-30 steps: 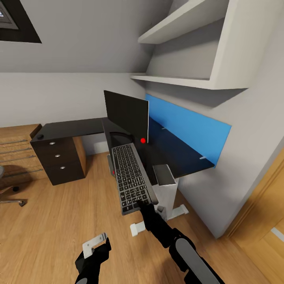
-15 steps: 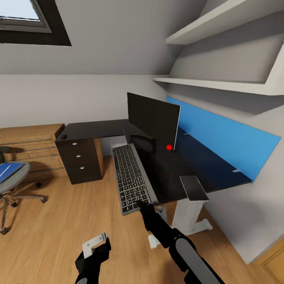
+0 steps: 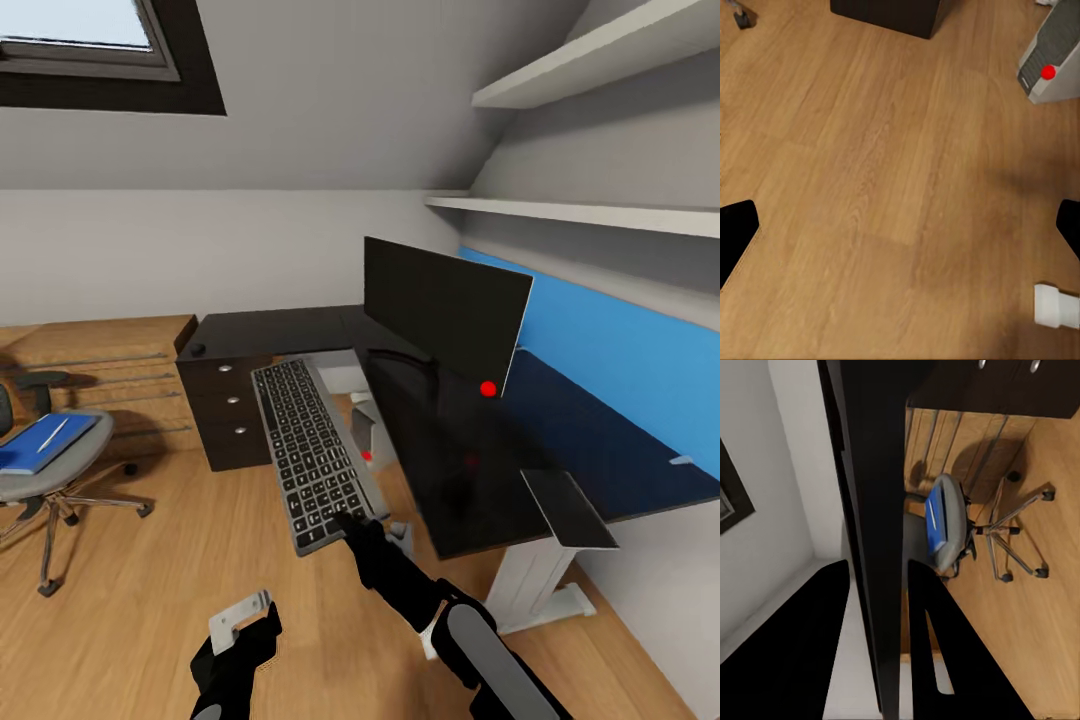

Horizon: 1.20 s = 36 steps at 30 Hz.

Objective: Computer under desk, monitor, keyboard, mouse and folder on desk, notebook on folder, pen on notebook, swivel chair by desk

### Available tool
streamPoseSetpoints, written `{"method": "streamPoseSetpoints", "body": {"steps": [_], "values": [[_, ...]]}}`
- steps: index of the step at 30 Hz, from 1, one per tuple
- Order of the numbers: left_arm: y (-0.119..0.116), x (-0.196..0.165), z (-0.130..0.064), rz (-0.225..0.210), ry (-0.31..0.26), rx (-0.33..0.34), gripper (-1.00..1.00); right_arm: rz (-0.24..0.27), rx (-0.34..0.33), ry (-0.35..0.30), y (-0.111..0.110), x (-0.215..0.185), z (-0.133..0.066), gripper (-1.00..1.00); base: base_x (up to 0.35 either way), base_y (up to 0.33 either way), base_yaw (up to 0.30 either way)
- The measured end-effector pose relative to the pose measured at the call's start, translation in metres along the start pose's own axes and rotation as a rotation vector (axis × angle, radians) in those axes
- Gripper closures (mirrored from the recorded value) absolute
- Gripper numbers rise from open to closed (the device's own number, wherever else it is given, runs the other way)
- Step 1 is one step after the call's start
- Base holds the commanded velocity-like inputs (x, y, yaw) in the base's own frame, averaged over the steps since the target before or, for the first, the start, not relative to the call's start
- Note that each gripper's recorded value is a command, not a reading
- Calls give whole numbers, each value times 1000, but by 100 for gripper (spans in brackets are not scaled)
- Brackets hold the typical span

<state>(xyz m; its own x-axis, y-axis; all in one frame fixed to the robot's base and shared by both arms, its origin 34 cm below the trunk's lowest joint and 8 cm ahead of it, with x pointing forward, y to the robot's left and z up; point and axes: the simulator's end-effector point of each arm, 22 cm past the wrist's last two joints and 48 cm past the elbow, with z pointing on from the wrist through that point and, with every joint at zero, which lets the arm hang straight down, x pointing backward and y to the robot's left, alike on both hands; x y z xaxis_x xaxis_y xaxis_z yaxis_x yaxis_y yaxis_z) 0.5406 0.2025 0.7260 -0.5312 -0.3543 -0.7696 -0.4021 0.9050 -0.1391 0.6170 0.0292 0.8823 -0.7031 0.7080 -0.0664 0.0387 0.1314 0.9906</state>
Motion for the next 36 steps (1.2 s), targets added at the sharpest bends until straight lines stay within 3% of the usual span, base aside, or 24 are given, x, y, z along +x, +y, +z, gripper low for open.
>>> {"method": "streamPoseSetpoints", "body": {"steps": [19, 36], "values": [[-1, 0, 0, 2, 0, 4, -100, -1, -1, 3, 0, -1, 0, 100, 241, 243, 16], [-3, -2, -2, 1, -4, 9, -100, -1, -4, -37, 2, -12, -1, 100, 70, 34, 176]]}}
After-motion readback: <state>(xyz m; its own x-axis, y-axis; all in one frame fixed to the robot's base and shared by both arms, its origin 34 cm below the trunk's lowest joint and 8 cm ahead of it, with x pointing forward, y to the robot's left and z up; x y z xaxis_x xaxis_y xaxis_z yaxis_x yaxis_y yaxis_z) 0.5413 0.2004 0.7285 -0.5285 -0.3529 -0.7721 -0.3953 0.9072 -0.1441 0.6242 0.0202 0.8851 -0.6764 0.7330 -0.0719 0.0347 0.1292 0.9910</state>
